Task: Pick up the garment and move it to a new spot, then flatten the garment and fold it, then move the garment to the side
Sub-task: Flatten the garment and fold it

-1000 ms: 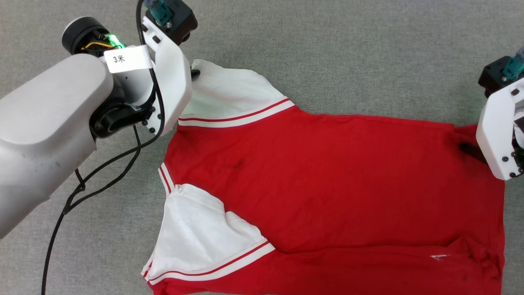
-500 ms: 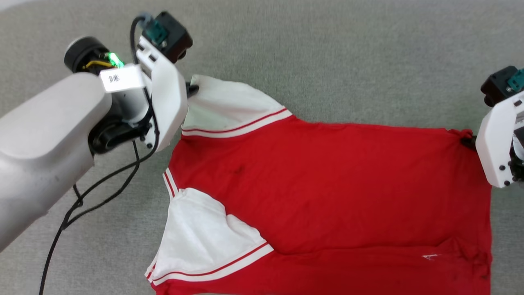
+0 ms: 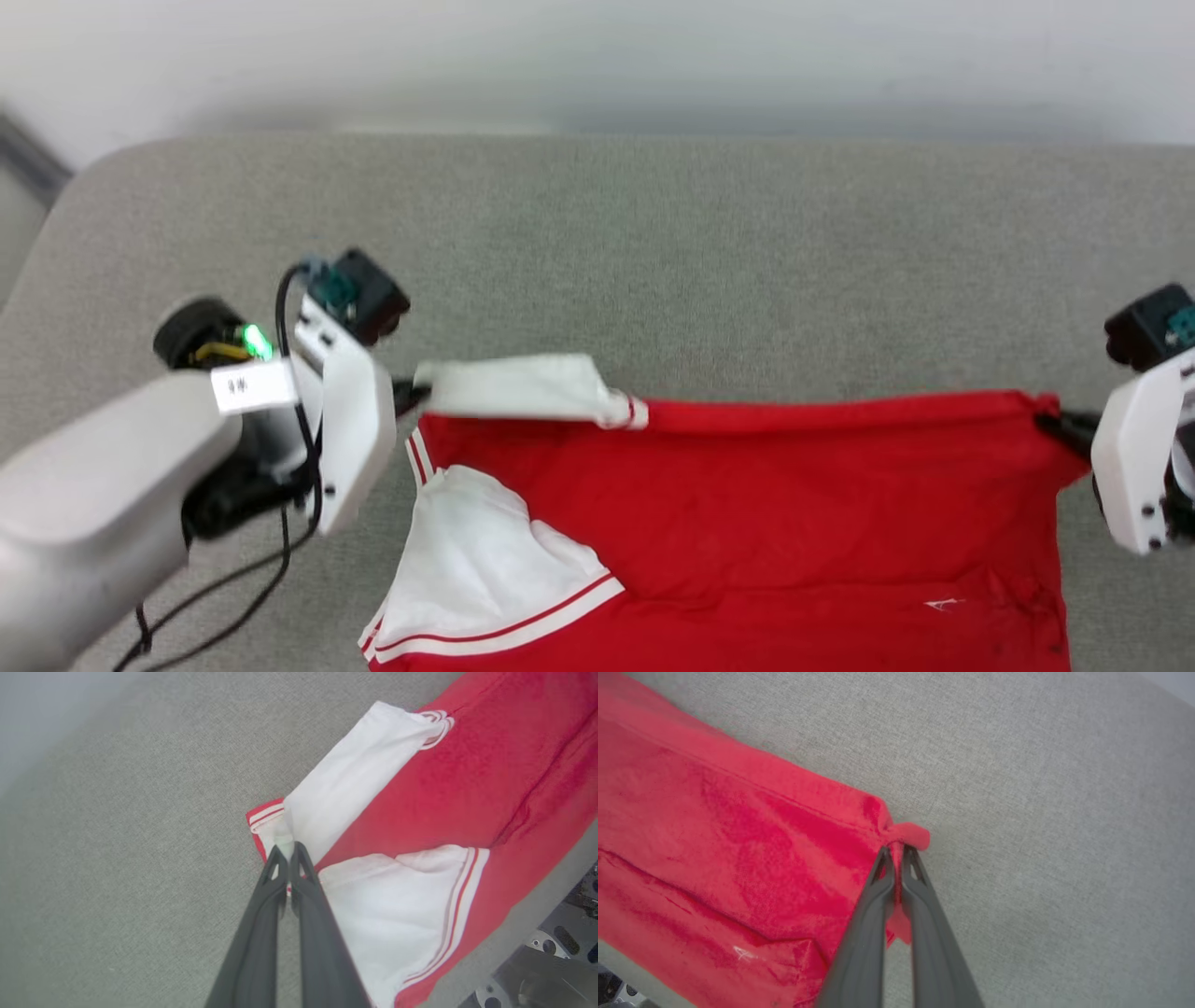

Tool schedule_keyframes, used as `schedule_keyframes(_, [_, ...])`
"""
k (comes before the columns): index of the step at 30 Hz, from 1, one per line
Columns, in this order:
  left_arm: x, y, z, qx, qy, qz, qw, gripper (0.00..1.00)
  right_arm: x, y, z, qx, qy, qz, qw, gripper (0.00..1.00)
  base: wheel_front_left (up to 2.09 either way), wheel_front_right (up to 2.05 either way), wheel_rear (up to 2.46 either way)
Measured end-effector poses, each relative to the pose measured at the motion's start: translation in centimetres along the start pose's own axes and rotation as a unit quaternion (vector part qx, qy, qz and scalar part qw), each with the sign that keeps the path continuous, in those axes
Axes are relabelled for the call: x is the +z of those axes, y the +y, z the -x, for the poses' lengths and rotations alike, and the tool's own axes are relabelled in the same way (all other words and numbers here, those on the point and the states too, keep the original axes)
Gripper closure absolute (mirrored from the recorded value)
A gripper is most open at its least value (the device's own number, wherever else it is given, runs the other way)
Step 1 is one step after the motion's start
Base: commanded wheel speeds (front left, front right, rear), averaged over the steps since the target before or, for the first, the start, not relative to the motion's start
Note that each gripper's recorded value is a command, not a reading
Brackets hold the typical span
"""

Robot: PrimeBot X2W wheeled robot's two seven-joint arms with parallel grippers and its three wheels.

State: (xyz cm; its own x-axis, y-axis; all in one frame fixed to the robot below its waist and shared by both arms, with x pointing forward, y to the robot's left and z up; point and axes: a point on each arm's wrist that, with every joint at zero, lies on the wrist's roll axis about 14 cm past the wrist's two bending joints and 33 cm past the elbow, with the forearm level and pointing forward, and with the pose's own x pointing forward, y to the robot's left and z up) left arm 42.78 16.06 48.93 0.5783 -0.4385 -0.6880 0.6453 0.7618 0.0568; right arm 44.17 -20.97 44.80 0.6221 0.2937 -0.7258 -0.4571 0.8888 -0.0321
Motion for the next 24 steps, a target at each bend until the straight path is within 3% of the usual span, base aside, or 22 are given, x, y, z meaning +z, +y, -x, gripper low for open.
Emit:
schedule_keyframes(12, [-9.1,-6.1,2.8,-0.02,0.057,0.071,0.996,1.0,-6.9,3.4,3.1,0.025,0.02,-0.032,0.999,1.0,0.0,0.0,0.0])
schedule_keyframes(19, [-13.4,-9.7,1.8,-0.045,0.103,0.102,0.989,1.0,-10.5,4.6,2.5,0.031,0.054,-0.058,0.996,1.0,0.0,0.0,0.0])
schedule_keyframes(24, [-15.2,-10.0,1.1,-0.042,0.124,0.109,0.985,1.0,-11.9,5.2,1.7,0.034,0.068,-0.074,0.994,1.0,0.0,0.0,0.0])
